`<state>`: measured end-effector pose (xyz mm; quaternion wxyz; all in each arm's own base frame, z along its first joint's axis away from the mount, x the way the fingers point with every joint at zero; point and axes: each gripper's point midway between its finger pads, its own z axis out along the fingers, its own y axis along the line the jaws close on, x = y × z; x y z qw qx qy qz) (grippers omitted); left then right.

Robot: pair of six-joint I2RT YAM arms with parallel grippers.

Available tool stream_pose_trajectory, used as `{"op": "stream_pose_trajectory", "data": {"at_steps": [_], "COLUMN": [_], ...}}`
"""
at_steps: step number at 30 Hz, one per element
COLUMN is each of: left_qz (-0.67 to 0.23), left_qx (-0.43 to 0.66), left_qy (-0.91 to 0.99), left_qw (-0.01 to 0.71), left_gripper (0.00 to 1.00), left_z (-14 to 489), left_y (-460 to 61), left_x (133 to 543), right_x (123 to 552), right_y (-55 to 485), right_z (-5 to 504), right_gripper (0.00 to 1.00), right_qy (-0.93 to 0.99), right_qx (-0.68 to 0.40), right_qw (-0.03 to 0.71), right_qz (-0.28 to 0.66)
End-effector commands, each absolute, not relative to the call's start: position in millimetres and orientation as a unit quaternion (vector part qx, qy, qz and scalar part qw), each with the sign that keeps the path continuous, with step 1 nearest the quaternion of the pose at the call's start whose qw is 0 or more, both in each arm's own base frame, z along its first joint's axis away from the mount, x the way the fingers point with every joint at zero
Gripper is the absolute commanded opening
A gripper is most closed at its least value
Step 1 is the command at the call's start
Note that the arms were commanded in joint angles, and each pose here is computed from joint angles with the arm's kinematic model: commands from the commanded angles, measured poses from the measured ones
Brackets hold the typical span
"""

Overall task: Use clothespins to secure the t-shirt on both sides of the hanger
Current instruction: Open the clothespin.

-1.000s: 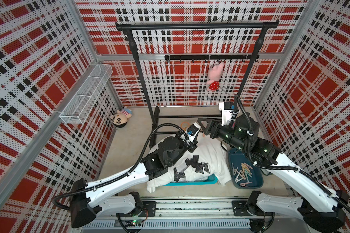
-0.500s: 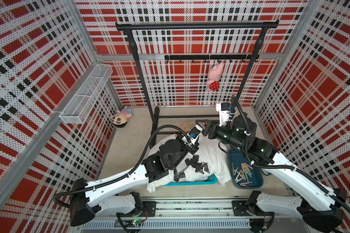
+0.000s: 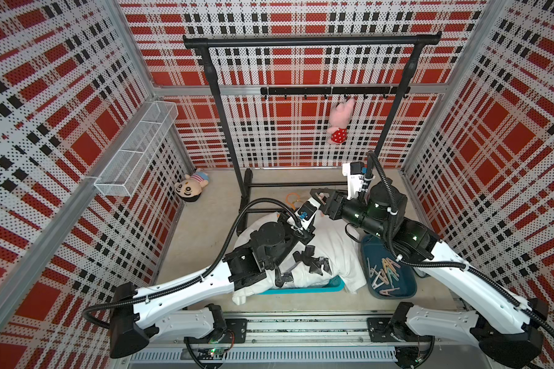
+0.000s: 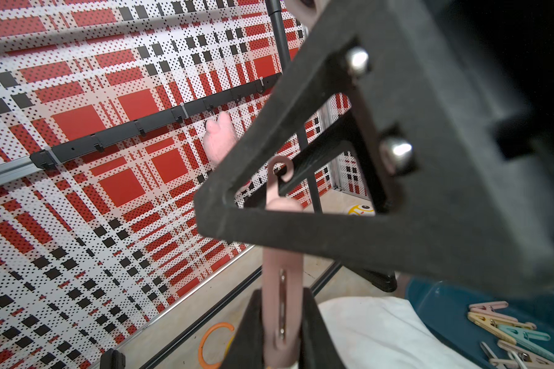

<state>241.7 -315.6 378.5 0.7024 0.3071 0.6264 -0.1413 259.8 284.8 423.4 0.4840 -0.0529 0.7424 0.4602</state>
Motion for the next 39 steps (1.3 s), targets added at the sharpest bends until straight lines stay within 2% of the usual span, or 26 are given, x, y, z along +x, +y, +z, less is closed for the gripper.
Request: {"op": "stream_pose_trajectory", "data": {"at_steps": [1,9,15,19,22,30,35,39], "left_qz": [-0.158,-0.152,-0.152,-0.148,-0.147,-0.154,-0.199,-0.181], "left_qx": [0.309,0.315,0.321,0.337,0.356,0.362,0.334,0.311], "left_qy": [0.608,0.607,0.61,0.612,0.613,0.621,0.655,0.71], "left_qw": [0.714,0.713,0.709,0.7,0.69,0.678,0.648,0.605], "left_gripper": [0.0,0.0,0.24,0.5,0.62,0.69,0.73,0.78], "left_z": [402,400,399,393,386,379,381,369], "left_y": [-319,-321,-323,-327,-330,-308,-271,-226], "left_x": [233,228,226,222,217,211,245,280], "right_x": [260,263,266,271,280,309,325,338], "right_y": [288,286,284,280,270,243,216,200], "right_z": [427,423,420,412,408,380,364,351], "right_gripper": [0.37,0.33,0.26,0.23,0.18,0.1,0.0,0.0], "right_qy": [0.735,0.737,0.738,0.745,0.75,0.761,0.775,0.781], "right_qx": [-0.056,-0.052,-0.043,-0.03,-0.012,0.034,0.049,0.055], "right_qw": [0.49,0.495,0.499,0.503,0.514,0.513,0.533,0.538], "right_qz": [0.465,0.457,0.453,0.438,0.416,0.395,0.336,0.311]}}
